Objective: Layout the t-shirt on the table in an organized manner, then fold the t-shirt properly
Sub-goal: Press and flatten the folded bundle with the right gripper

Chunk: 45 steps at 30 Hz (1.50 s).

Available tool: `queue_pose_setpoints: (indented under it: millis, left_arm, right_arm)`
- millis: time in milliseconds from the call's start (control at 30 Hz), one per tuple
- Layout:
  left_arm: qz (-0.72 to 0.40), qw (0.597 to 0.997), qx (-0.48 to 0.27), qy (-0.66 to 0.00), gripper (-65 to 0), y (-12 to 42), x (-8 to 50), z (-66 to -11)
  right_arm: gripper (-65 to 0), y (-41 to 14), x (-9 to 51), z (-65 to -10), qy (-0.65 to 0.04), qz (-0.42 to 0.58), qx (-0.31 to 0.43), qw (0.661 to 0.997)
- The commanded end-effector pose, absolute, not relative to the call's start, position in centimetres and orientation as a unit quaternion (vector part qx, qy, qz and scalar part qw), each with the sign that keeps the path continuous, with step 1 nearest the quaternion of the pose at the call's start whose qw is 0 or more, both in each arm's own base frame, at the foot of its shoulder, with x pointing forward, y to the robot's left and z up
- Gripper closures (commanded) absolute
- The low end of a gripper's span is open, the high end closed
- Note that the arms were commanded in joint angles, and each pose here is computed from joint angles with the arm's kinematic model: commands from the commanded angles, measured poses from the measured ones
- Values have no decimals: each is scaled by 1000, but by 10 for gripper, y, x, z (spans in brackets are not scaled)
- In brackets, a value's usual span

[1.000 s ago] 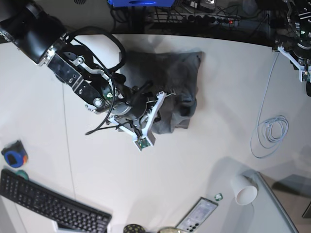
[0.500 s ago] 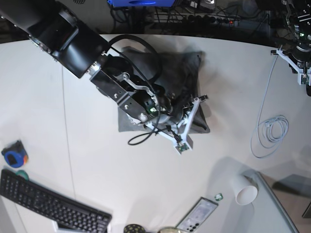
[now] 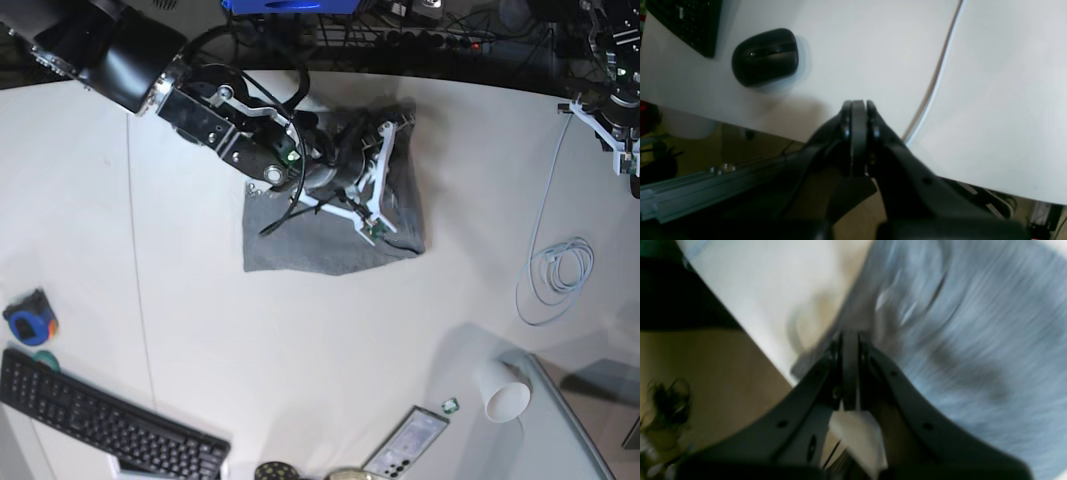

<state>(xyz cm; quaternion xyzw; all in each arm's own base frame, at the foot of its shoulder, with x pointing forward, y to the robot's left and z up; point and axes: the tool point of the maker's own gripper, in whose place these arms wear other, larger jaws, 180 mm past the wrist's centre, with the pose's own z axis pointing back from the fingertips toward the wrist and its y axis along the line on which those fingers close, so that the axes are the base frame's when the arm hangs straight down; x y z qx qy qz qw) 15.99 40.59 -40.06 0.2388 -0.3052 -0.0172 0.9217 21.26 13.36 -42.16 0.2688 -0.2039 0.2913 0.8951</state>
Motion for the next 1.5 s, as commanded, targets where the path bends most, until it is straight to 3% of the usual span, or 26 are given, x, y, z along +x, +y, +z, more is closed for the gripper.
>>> queue_pose_setpoints:
  millis: [0, 367, 700, 1000, 1133, 1267, 1467]
  left_arm:
    - [-24, 913, 253, -318, 0, 413, 166, -388]
    - [-23, 910, 255, -327, 0, 413, 176, -384]
    - [-23, 910, 257, -326, 0, 414, 176, -384]
    - [-23, 910, 257, -326, 0, 414, 176, -384]
    - [-24, 909, 258, -326, 0, 415, 176, -383]
    - [-25, 909, 258, -326, 0, 415, 176, -382]
    - [-24, 910, 257, -324, 0, 414, 174, -384]
  right_arm:
    - [-11, 140, 222, -414, -224, 291, 273, 889]
    - [-9, 148, 213, -431, -206, 282, 275, 896]
    - [-9, 177, 191, -440, -184, 348, 266, 880]
    - [-12, 211, 162, -453, -157, 472, 251, 830]
    - [-12, 232, 171, -408, -203, 482, 288, 802]
    - [-12, 199, 205, -382, -222, 422, 268, 837]
    - [-9, 166, 230, -410, -206, 386, 228, 870]
